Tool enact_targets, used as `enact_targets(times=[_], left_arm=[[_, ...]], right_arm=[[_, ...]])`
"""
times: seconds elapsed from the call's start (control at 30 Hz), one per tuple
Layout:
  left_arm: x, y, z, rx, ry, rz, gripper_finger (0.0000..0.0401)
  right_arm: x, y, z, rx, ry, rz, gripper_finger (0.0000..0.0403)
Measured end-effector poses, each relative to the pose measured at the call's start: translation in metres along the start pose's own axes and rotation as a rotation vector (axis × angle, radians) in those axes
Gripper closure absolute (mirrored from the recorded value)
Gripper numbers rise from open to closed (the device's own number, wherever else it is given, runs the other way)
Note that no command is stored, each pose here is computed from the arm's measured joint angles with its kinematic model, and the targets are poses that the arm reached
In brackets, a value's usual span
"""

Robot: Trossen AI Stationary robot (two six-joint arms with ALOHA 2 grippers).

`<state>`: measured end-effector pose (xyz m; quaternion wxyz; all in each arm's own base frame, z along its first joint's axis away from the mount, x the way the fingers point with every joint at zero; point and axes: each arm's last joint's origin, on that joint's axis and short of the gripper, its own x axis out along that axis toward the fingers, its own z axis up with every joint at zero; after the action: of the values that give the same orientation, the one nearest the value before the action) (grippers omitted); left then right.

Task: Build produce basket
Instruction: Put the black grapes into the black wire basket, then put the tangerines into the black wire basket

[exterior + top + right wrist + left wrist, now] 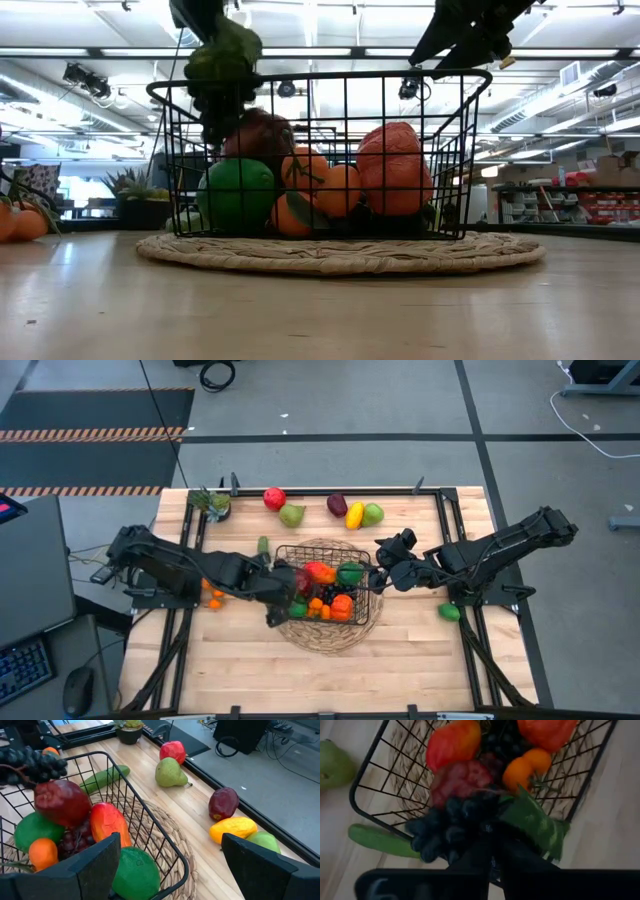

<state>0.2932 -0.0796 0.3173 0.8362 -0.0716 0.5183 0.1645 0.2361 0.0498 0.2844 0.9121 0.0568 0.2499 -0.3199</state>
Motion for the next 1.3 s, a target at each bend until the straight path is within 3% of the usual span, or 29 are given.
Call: enact_targets(times=[0.33,0.53,0.67,0.83,1.03,1.1,1.3], left_arm=[[0.000,0.008,0.017,-0.096,-0.099,-0.061,0.0279],[-0.005,-0.003,0.032,-0.038,-0.199,-0.272,0.0236],[-0.010,0.000,0.036,-0.040,-0.213,-0.276,0.0225],[-0.013,0.011,0.030,-0.034,-0.114,-0.186,0.0225],[-0.019,0.032,-0.006,-0.017,0.162,0.180,0.0231],[-0.023,0.032,-0.015,-0.006,0.202,0.254,0.0228],[-0.034,0.025,-0.031,-0.024,0.185,0.269,0.0216]], right_arm=[[0.000,0.000,0.000,-0.001,0.000,0.003,0.0053],[0.000,0.000,0.000,-0.002,0.001,0.004,0.0053],[0.000,0.000,0.000,-0.001,0.002,0.004,0.0053],[0.000,0.000,0.000,-0.002,0.007,0.013,0.0053],[0.000,0.001,0.000,-0.003,0.011,0.017,0.0053],[0.000,0.000,-0.001,-0.004,0.013,0.016,0.0053],[0.000,0.000,-0.001,-0.006,0.017,0.020,0.0053]])
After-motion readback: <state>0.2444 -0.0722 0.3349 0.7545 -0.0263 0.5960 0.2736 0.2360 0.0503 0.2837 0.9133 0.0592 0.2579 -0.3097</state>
